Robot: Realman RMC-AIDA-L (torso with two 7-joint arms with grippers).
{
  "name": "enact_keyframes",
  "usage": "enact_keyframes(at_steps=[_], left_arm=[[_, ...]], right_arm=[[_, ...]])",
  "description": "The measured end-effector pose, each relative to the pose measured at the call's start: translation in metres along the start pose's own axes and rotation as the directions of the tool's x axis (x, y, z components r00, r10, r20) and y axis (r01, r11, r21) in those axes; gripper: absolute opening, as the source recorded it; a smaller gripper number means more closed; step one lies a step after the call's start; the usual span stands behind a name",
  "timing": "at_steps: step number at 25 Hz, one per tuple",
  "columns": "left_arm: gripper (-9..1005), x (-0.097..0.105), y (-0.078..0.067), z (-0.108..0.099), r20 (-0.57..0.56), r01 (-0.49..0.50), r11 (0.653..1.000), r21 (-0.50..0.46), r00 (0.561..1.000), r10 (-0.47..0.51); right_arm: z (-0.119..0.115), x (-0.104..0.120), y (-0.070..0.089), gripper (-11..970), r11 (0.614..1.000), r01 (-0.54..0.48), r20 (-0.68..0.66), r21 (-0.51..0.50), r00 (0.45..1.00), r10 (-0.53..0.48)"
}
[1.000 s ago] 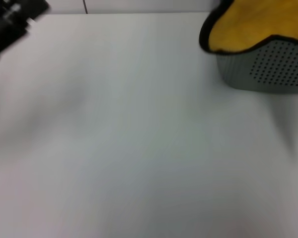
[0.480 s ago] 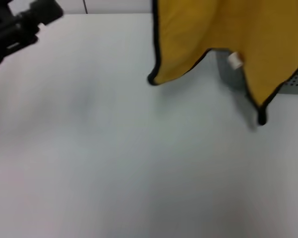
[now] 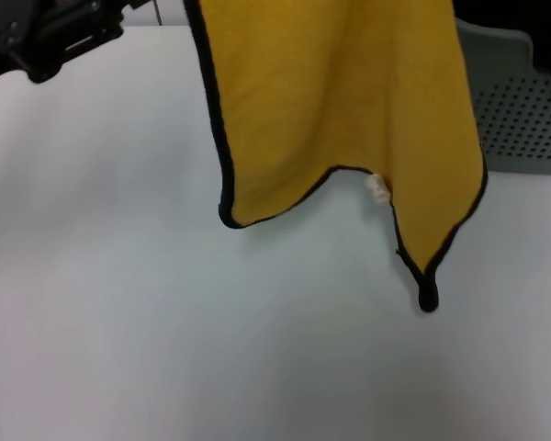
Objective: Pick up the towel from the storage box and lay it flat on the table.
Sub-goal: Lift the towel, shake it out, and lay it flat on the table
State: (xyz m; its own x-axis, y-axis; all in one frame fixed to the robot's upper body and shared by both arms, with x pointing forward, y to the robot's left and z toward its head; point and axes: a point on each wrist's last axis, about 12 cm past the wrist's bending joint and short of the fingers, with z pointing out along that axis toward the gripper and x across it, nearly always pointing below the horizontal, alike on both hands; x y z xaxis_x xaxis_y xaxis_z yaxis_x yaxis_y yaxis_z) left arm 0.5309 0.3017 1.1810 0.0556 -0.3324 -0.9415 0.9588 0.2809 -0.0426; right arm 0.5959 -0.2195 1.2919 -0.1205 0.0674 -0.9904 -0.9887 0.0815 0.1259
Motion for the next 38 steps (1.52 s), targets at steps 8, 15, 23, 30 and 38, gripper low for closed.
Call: enact_keyframes(at_steps=[8, 15, 23, 30, 38], left_arm=[[700, 0.008, 0.010, 0.012, -0.018, 0.046, 0.998, -0.030, 0.999, -0.047], [699, 0.010, 0.016, 0.014, -0.004, 0.099, 0.993, -0.069, 0.995, -0.100], [698, 0.013, 0.016, 0.012, -0.043, 0.137, 0.988, -0.070, 0.989, -0.140], [626, 0.014, 0.016, 0.013, -0.051, 0.140, 0.988, -0.065, 0.988, -0.143], [482, 0.015, 0.016, 0.016, -0.054, 0.141, 0.988, -0.057, 0.988, -0.144]], right_arm=[[0.020, 0.004, -0.009, 9, 1.000, 0.002, -0.053, -0.031, 0.999, -0.004], [0.035, 0.007, -0.010, 8, 0.999, 0.036, -0.082, -0.030, 0.996, -0.038], [0.033, 0.006, -0.012, 9, 0.999, 0.042, -0.073, -0.014, 0.996, -0.043], [0.034, 0.007, -0.012, 8, 0.999, 0.042, -0.077, -0.016, 0.996, -0.043], [0.034, 0.008, -0.011, 8, 0.999, 0.040, -0.077, -0.015, 0.996, -0.041]])
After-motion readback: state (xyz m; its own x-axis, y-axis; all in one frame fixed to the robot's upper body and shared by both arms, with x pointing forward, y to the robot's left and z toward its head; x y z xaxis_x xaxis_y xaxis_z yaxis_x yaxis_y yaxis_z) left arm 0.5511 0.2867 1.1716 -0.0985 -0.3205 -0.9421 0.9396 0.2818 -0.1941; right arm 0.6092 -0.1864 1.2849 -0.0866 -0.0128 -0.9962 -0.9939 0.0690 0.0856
